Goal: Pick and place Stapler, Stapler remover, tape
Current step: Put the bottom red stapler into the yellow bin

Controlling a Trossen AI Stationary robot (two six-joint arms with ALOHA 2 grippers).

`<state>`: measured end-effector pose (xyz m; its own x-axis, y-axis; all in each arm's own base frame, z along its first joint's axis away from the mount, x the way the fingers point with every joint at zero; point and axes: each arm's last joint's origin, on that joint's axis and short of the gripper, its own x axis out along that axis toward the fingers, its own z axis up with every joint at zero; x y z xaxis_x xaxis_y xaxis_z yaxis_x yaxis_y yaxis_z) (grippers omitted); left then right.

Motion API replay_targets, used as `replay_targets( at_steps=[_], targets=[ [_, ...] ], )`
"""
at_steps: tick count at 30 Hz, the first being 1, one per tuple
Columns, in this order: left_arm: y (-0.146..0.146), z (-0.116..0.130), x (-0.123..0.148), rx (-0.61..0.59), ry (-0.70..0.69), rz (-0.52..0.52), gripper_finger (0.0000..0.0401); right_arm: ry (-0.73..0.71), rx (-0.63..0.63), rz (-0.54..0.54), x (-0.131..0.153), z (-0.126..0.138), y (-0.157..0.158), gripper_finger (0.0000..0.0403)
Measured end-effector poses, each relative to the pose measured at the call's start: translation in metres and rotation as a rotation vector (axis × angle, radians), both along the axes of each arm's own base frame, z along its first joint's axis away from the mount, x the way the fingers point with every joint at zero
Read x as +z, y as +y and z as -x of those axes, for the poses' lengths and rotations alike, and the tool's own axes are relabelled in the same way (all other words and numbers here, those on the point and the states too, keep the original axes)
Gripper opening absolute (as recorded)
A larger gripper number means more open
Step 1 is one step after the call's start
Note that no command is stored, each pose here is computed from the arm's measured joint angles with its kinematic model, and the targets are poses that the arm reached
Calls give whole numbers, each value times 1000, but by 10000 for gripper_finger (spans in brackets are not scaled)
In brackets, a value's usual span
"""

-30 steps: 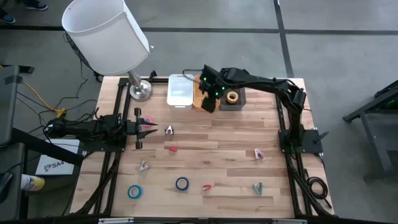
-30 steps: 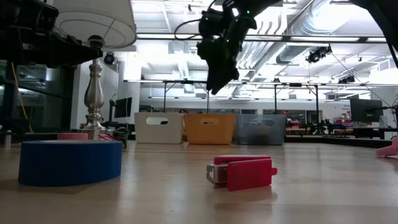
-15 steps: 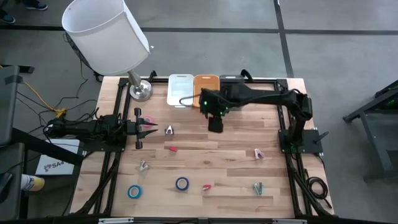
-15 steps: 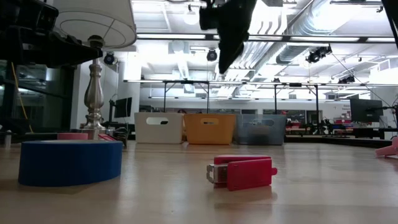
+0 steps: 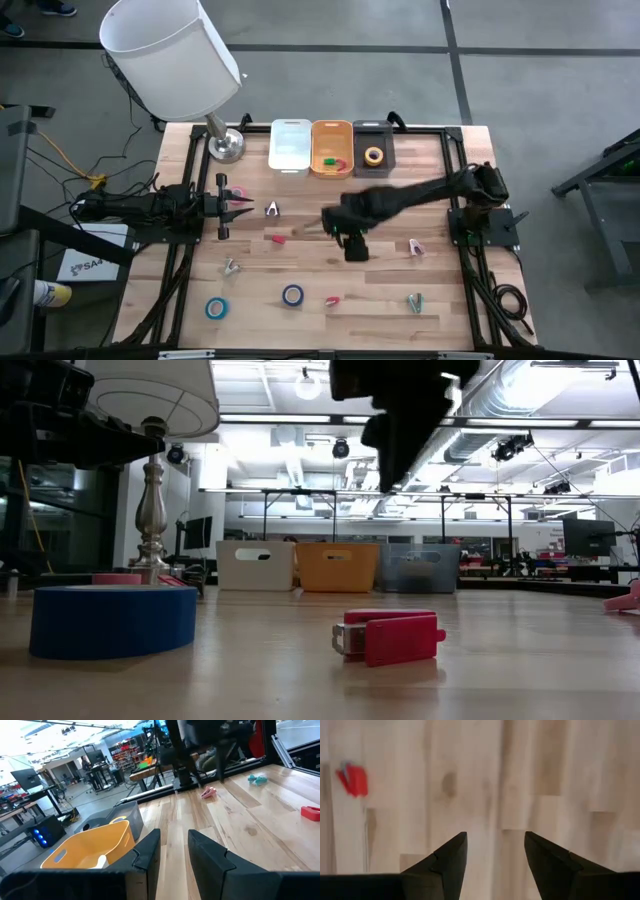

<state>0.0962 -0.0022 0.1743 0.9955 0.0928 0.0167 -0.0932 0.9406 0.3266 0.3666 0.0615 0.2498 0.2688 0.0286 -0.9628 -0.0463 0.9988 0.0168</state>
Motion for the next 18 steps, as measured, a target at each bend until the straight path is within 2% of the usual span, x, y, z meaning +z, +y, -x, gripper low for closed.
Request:
replay_targets(
  at_steps=[8,13,18],
  targets=[
    [0,0,0,0,0,0,96,-103,211,-93,-34,8,56,190],
    [0,0,0,0,0,0,96,-182,257,-120,-53,13,77,186],
    [0,0,0,0,0,0,96,-222,346,-99,-66,15,92,188]
  ],
)
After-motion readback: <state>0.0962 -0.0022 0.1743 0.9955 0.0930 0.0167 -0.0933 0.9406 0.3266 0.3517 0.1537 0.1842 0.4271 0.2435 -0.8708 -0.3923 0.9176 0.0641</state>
